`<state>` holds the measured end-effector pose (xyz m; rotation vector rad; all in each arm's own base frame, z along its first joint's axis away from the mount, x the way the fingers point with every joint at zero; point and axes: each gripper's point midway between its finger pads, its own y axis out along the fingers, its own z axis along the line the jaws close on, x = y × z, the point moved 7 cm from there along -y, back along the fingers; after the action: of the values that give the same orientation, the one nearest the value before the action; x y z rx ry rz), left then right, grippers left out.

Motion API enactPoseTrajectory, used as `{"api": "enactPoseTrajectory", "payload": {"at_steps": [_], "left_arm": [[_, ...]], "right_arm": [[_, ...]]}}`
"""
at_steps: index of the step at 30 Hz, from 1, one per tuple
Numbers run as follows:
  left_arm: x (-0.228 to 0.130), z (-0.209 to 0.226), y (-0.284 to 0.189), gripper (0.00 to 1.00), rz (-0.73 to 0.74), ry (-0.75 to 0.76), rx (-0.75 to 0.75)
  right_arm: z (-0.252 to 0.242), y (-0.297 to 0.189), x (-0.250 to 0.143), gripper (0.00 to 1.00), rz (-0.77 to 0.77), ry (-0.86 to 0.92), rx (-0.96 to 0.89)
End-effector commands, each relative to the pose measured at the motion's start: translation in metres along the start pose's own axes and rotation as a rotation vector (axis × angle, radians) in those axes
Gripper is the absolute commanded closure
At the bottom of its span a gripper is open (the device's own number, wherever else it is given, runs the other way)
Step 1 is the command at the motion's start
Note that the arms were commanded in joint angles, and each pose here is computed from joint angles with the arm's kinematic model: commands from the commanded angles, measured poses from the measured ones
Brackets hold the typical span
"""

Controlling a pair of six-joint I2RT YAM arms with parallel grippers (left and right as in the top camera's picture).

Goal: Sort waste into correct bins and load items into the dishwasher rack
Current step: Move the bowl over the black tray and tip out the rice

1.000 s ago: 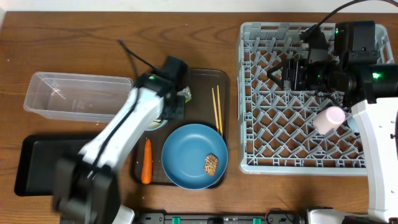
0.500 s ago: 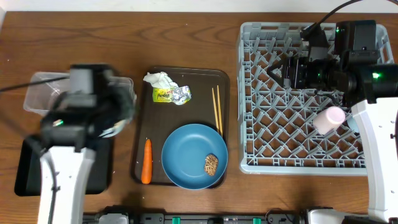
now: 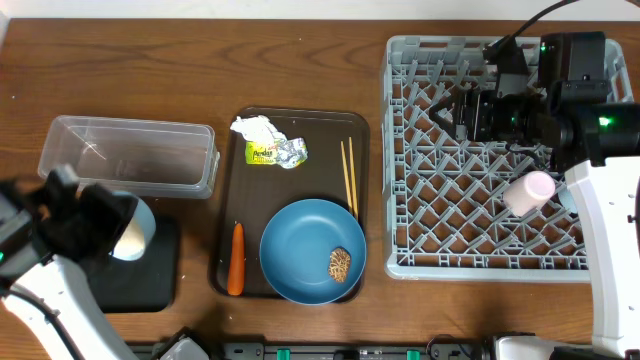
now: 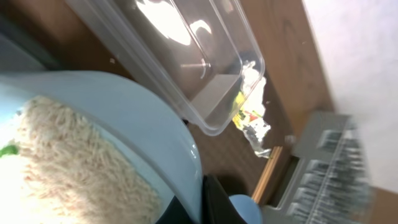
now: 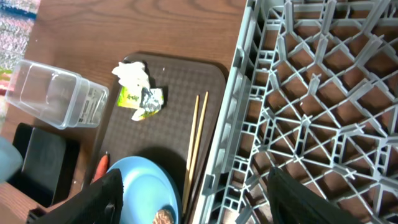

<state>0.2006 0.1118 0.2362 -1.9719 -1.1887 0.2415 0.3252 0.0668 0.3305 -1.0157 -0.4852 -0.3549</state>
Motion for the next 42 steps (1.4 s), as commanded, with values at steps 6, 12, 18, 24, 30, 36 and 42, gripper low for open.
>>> {"api": "enactPoseTrajectory", "payload": {"at_steps": [6,12,18,24,30,36,42], "left_arm": [[-0.018,0.043,-0.004,0.94,-0.114,0.028,-0.415],[-0.031,0.062,-0.012,0.94,-0.287,0.058,-0.591],[-0.035,0.077,-0.019,0.94,-0.406,0.02,-0.64],[-0.039,0.081,-0.017,0.94,-0.418,0.038,-0.606],[-0.048,0.084,-0.01,0.94,-0.359,-0.037,-0.57],[-0.049,0.082,-0.011,0.94,-0.37,-0.026,-0.592],[-0.051,0.084,-0.008,0.94,-0.363,0.028,-0.544]], "right_arm": [[0.004,0.0,0.009,0.32,-0.049,0.018,0.01],[0.004,0.0,0.01,0.3,-0.055,0.025,0.012],[0.004,0.0,0.01,0.31,-0.055,0.025,0.012],[0.004,0.0,0.01,0.31,-0.058,0.03,0.012],[0.005,0.0,0.012,0.3,-0.066,0.046,0.014],[0.005,0.0,0.013,0.3,-0.071,0.054,0.016],[0.005,0.0,0.012,0.31,-0.068,0.056,0.015]]}}
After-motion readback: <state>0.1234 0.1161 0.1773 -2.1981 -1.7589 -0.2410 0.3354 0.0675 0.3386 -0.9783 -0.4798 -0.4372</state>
